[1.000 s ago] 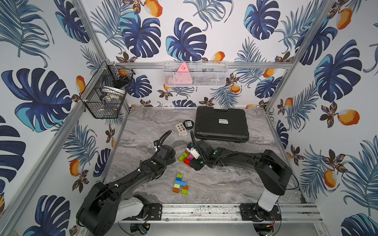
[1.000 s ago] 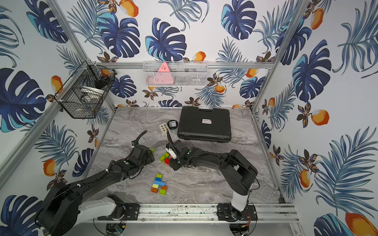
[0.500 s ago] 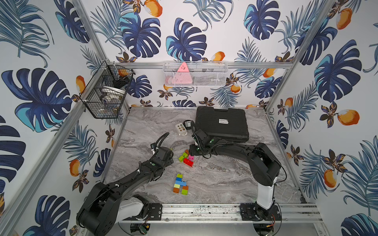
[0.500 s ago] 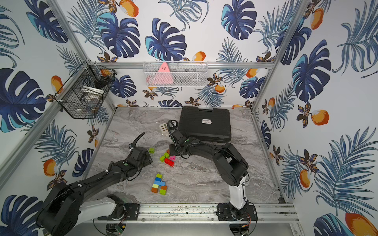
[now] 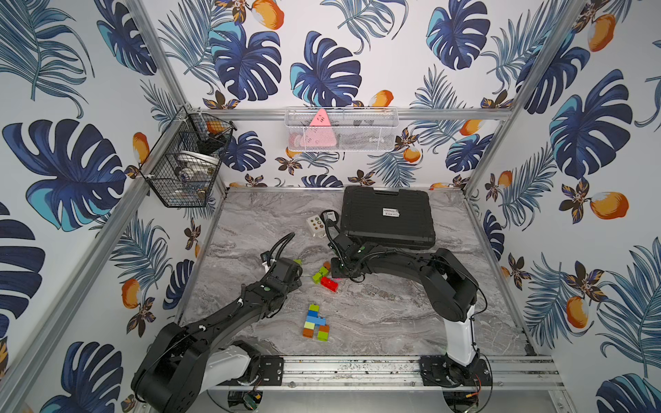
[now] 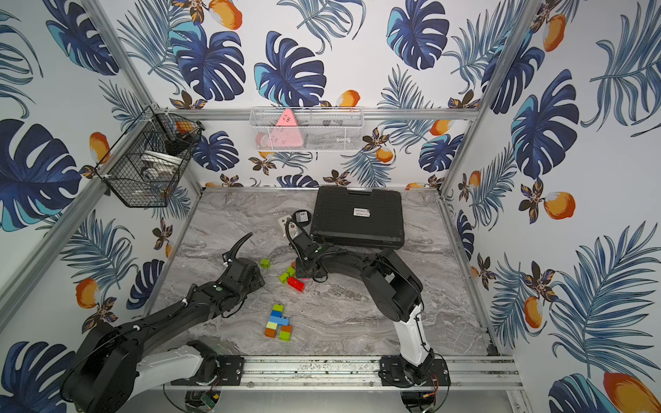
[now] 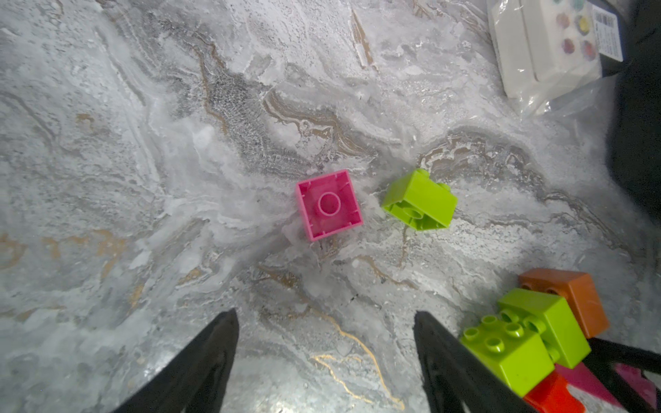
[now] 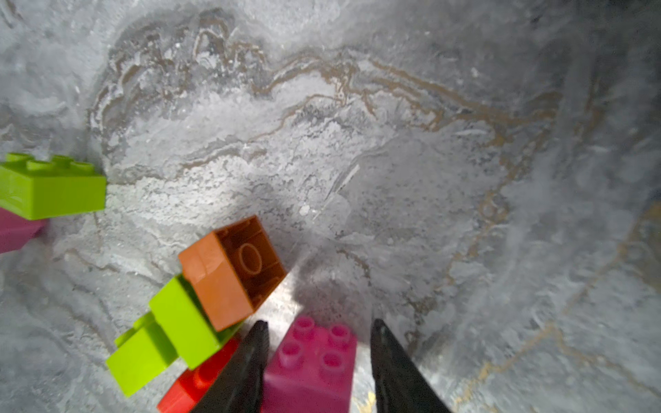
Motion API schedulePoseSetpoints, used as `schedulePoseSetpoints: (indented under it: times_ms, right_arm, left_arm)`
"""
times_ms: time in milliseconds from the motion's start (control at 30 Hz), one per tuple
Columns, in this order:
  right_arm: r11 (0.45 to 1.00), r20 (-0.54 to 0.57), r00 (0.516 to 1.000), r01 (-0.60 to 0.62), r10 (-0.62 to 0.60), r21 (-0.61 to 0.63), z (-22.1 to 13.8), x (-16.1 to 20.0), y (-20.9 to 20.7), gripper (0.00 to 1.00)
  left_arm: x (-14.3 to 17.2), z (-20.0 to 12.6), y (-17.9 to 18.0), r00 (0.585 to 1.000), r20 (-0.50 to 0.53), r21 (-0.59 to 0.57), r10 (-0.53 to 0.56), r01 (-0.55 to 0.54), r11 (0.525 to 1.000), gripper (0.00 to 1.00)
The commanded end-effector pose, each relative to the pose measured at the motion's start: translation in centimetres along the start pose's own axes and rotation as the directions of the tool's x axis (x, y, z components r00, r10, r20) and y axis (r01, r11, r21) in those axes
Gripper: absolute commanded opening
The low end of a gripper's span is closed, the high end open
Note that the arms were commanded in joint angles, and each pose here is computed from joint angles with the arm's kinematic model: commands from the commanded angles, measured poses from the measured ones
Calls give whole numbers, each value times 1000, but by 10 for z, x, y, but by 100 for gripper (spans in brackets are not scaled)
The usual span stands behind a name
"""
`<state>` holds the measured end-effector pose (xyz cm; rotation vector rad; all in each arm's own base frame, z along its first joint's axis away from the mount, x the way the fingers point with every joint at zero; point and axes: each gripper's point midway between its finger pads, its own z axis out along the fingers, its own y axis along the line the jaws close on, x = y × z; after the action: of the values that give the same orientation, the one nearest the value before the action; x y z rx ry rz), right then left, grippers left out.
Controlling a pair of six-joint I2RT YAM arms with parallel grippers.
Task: Assemble the letter h with lego
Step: Pick up the lego brick from the center of the board, then place the lego brick at the center of the board.
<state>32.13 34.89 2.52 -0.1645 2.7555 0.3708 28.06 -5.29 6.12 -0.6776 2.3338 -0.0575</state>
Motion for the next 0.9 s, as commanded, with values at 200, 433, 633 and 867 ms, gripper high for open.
schedulePoseSetpoints:
  times_ms: [200,433,633,867]
  right_arm:
    - [991,59,993,98,-103,89,-34,-4,-20,29]
    - [985,329,929,170,-169,26,-58,6,-42,27]
    - [963,528,811,263,-251,53,-76,33,-53,27]
    - [960,576,791,277,-207,-34,-80,84,-76,30]
  left_arm:
    - [1,2,3,1000,1,-10,-16,16,1000,82]
    - [-1,-1,4,1000,10,-8,-26,26,1000,82]
    - [-2,-2,6,999,17,-21,-28,28,999,82]
    - [-2,-2,6,999,18,-17,-33,34,999,82]
